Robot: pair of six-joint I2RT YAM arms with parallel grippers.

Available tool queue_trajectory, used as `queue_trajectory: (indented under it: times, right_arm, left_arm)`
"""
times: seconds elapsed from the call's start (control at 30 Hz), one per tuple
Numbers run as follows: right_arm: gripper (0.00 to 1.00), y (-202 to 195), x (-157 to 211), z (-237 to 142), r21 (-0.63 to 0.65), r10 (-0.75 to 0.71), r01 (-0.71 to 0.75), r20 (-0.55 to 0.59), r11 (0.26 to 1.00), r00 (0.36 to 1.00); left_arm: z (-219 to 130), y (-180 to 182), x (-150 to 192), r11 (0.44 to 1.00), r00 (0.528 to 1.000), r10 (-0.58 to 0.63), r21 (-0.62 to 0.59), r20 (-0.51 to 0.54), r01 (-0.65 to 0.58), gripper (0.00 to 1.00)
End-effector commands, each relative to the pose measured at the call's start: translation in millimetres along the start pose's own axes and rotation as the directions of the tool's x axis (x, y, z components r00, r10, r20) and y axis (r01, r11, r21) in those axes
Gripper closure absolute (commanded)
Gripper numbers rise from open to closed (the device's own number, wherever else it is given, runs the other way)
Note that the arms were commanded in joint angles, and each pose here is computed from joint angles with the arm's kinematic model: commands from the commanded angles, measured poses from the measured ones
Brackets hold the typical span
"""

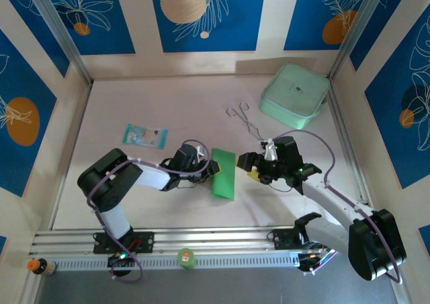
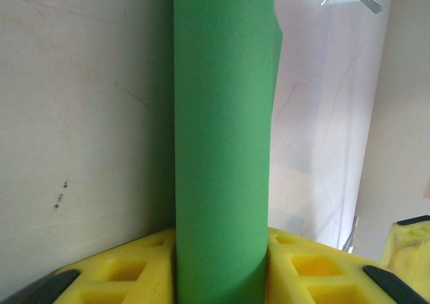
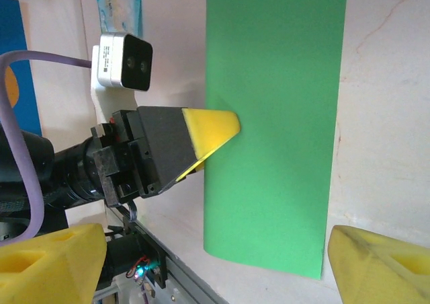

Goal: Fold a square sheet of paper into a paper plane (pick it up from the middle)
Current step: First fold the square sheet of paper in half at the center of the table.

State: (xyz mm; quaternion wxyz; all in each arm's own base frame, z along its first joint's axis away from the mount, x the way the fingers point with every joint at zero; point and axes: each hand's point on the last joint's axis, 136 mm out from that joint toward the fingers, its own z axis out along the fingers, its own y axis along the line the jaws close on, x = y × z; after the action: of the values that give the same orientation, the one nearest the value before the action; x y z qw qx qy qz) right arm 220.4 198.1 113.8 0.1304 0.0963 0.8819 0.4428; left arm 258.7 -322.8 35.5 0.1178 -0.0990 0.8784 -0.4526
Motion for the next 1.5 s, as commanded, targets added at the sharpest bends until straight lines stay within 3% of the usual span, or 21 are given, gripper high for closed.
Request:
queue_trajectory:
  times: [0.0,0.17,0.47,1.1,1.47]
  right_arm:
    - [0.14,7,-4,-1,0.009,-0.025,0.025,0.009,1.0,1.0]
    - [0.14,2,-4,0,0.032,-0.015,0.015,0.015,0.999,1.0]
    - [0.15,-7,-3,8,0.06,0.023,-0.023,0.001,0.998,1.0]
    - [0.18,-6,2,23,0.061,0.039,-0.037,-0.038,0.997,0.999]
    - [0.18,-5,3,27,0.066,0.042,-0.039,-0.05,0.997,0.998]
  left_arm:
    - [-2,4,-8,1.0,0.999,0.007,-0.025,0.045,-0.006,0.63]
    - [-6,21,-5,0.991,0.998,0.045,-0.129,0.034,-0.04,0.5]
    - [-24,27,-10,0.934,0.981,0.196,-0.303,-0.016,-0.191,0.41]
    - [-30,37,-16,0.879,0.963,0.263,-0.395,-0.064,-0.266,0.52]
    - [-24,50,-15,0.881,0.976,0.21,-0.422,-0.053,-0.212,0.53]
